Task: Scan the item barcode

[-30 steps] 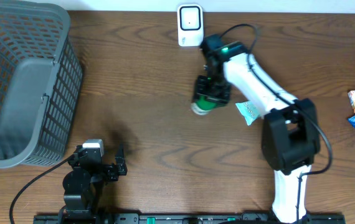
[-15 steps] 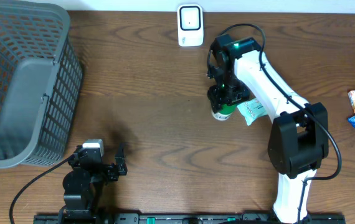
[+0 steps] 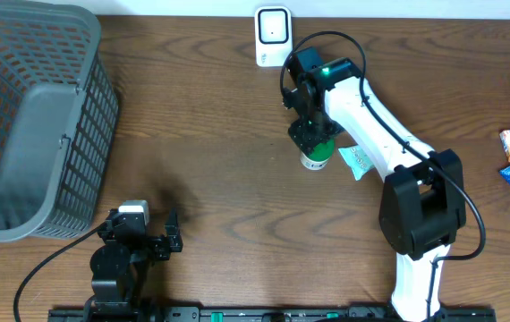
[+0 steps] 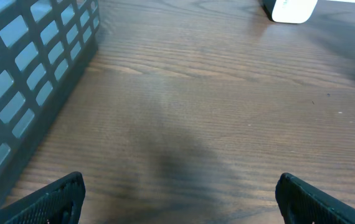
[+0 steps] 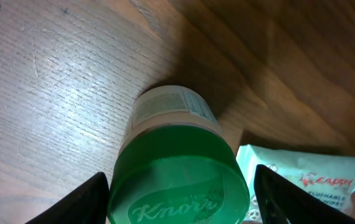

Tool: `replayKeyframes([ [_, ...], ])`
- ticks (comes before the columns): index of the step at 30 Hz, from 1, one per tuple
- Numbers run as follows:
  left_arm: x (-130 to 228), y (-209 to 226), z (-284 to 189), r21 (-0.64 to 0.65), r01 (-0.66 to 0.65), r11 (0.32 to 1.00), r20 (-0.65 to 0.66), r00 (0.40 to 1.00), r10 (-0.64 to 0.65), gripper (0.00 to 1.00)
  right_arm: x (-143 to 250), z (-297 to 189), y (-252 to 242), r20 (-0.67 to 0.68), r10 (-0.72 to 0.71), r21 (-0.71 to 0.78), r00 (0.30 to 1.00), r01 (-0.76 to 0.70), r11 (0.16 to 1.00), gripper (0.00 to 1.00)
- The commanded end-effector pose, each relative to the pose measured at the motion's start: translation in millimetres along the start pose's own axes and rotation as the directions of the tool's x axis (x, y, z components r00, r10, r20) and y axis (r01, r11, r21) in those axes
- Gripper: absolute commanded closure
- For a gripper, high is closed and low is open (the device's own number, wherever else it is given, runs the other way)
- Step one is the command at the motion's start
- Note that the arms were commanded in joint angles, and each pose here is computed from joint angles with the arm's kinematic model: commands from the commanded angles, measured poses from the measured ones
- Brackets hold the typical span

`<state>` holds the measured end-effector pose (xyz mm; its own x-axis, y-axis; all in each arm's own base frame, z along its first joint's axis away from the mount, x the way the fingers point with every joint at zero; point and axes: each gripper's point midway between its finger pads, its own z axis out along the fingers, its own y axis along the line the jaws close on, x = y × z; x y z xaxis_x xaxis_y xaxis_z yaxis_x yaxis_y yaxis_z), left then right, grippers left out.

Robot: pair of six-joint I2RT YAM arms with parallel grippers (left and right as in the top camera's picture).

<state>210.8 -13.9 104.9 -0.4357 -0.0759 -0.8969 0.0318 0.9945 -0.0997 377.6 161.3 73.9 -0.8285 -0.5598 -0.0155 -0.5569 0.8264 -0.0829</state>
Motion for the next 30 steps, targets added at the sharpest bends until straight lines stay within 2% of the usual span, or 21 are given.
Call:
replayKeyframes([
  [1, 5, 3, 3, -0.013, -0.015, 1.0, -0.012, 1.0, 0.015, 0.02, -4, -12, 3, 0.03, -0.085, 0.027, 0.996, 0.084, 0.996, 0.19],
  [3, 5, 3, 3, -0.013, -0.015, 1.0, -0.012, 1.0, 0.015, 0.02, -7, -15, 7, 0.043, -0.044, 0.027, 0.998, 0.043, 0.999, 0.02],
  [8, 5, 3, 3, -0.013, -0.015, 1.0, -0.012, 1.0, 0.015, 0.02, -17, -45, 11, 0.086, 0.166, 0.022, 0.982, -0.168, 0.986, 0.01],
  [10, 5, 3, 3, -0.013, -0.015, 1.0, -0.012, 1.0, 0.015, 0.02, -17, -69, 9, 0.096, 0.312, 0.006, 0.945, -0.314, 0.949, 0.01],
  [11, 5, 3, 3, -0.013, -0.015, 1.0, -0.012, 1.0, 0.015, 0.02, -13, -79, 8, 0.087, 0.421, -0.002, 0.903, -0.423, 0.906, 0.01],
  [12, 5, 3, 3, -0.013, -0.015, 1.0, -0.012, 1.0, 0.015, 0.02, -4, -86, 7, 0.061, 0.558, -0.002, 0.828, -0.559, 0.829, 0.01],
  [14, 5, 3, 3, -0.013, -0.015, 1.0, -0.012, 1.0, 0.015, 0.02, 16, -91, 5, 0.001, 0.785, 0.026, 0.619, -0.785, 0.619, 0.01],
  [15, 5, 3, 3, -0.013, -0.015, 1.0, -0.012, 1.0, 0.015, 0.02, 23, -91, 4, -0.014, 0.86, 0.049, 0.51, -0.859, 0.51, 0.01],
  [17, 5, 3, 3, -0.013, -0.015, 1.0, -0.012, 1.0, 0.015, 0.02, 23, -87, 0, -0.009, 0.914, 0.052, 0.405, -0.913, 0.405, 0.01],
  [21, 5, 3, 3, -0.013, -0.015, 1.0, -0.012, 1.0, 0.015, 0.02, 13, -70, -6, 0.004, 0.91, 0.025, 0.415, -0.909, 0.415, 0.01],
  [24, 5, 3, 3, -0.013, -0.015, 1.0, -0.012, 1.0, 0.015, 0.02, 20, -48, -3, -0.065, 0.916, 0.028, 0.395, -0.917, 0.397, 0.01],
  [25, 5, 3, 3, -0.013, -0.015, 1.0, -0.012, 1.0, 0.015, 0.02, 20, -40, -3, -0.084, 0.91, 0.016, 0.407, -0.912, 0.409, 0.01],
  [27, 5, 3, 3, -0.013, -0.015, 1.0, -0.012, 1.0, 0.015, 0.02, 15, -26, -3, -0.105, 0.873, -0.034, 0.477, -0.879, 0.476, 0.01],
  [30, 5, 3, 3, -0.013, -0.015, 1.0, -0.012, 1.0, 0.015, 0.02, 15, -18, 0, -0.147, 0.84, -0.085, 0.523, -0.853, 0.516, 0.01],
])
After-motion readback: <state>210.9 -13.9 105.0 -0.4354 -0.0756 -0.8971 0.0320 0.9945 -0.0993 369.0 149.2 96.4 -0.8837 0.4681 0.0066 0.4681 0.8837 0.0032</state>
